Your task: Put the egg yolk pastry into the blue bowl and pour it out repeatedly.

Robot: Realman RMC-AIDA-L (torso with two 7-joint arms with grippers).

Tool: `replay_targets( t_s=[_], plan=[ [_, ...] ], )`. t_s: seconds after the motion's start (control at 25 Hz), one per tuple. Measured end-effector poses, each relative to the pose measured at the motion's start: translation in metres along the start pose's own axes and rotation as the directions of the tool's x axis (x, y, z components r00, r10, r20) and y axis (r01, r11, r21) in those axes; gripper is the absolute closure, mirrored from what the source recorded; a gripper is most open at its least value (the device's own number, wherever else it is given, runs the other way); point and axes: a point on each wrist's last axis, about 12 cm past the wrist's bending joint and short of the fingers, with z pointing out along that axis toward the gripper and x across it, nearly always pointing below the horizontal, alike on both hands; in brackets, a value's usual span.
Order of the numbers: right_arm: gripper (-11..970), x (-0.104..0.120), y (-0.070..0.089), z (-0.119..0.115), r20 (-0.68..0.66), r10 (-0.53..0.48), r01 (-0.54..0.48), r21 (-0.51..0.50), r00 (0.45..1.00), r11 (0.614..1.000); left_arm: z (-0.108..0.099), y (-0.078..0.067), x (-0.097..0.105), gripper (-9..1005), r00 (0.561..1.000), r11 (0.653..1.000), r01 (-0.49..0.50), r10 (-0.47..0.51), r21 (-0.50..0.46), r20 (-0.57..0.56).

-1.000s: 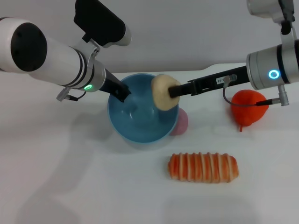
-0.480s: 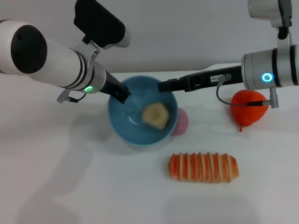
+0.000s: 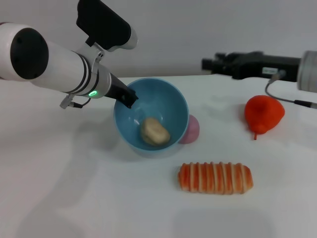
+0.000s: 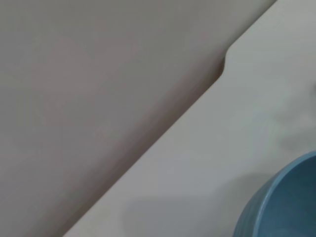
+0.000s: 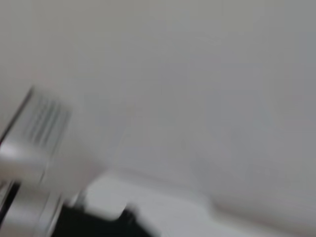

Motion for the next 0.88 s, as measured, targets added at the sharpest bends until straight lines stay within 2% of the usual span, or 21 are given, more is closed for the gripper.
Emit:
replay_targets(
  t_s=[0.08, 0.2, 0.24, 0.28, 0.32, 0.44, 0.6, 0.72, 0.88],
  plan=[
    [457, 0.007, -0.005, -0.007, 0.085, -0.070, 0.066, 0.043, 0.994, 0.997, 0.000, 0.001, 0.000, 997, 1.000, 1.000, 0.002, -0.002, -0.006, 0.008],
    [459, 0.016, -0.012, -0.011, 0.136, -0.151, 0.139, 0.092, 0.979, 0.986, 0.000, 0.002, -0.001, 997, 1.000, 1.000, 0.006, -0.006, -0.010, 0.014],
    [459, 0.018, -0.015, -0.012, 0.143, -0.172, 0.157, 0.113, 0.975, 0.981, 0.000, 0.002, -0.001, 996, 1.000, 1.000, 0.008, -0.008, -0.011, 0.016],
    [459, 0.023, -0.022, -0.013, 0.128, -0.235, 0.209, 0.185, 0.964, 0.960, 0.000, 0.002, -0.001, 996, 1.000, 1.000, 0.009, -0.009, -0.012, 0.019],
    [458, 0.023, -0.022, -0.013, 0.128, -0.235, 0.209, 0.185, 0.964, 0.960, 0.000, 0.003, -0.002, 996, 1.000, 1.000, 0.011, -0.010, -0.015, 0.024],
    [457, 0.032, -0.034, -0.011, 0.076, -0.312, 0.277, 0.301, 0.947, 0.913, 0.000, 0.003, -0.003, 996, 0.999, 1.000, 0.010, -0.009, -0.022, 0.037],
    [457, 0.040, -0.049, -0.019, 0.094, -0.332, 0.263, 0.430, 0.938, 0.864, 0.001, 0.004, -0.003, 997, 0.999, 1.000, 0.009, -0.008, -0.029, 0.046],
    [458, 0.047, -0.060, -0.043, 0.154, -0.348, 0.213, 0.548, 0.925, 0.809, 0.001, 0.005, -0.003, 997, 0.998, 0.999, 0.014, -0.011, -0.045, 0.066],
    [458, 0.068, -0.070, -0.081, 0.233, -0.364, 0.115, 0.682, 0.902, 0.722, 0.002, 0.007, -0.002, 996, 0.996, 0.998, 0.020, -0.015, -0.059, 0.084]
  ],
)
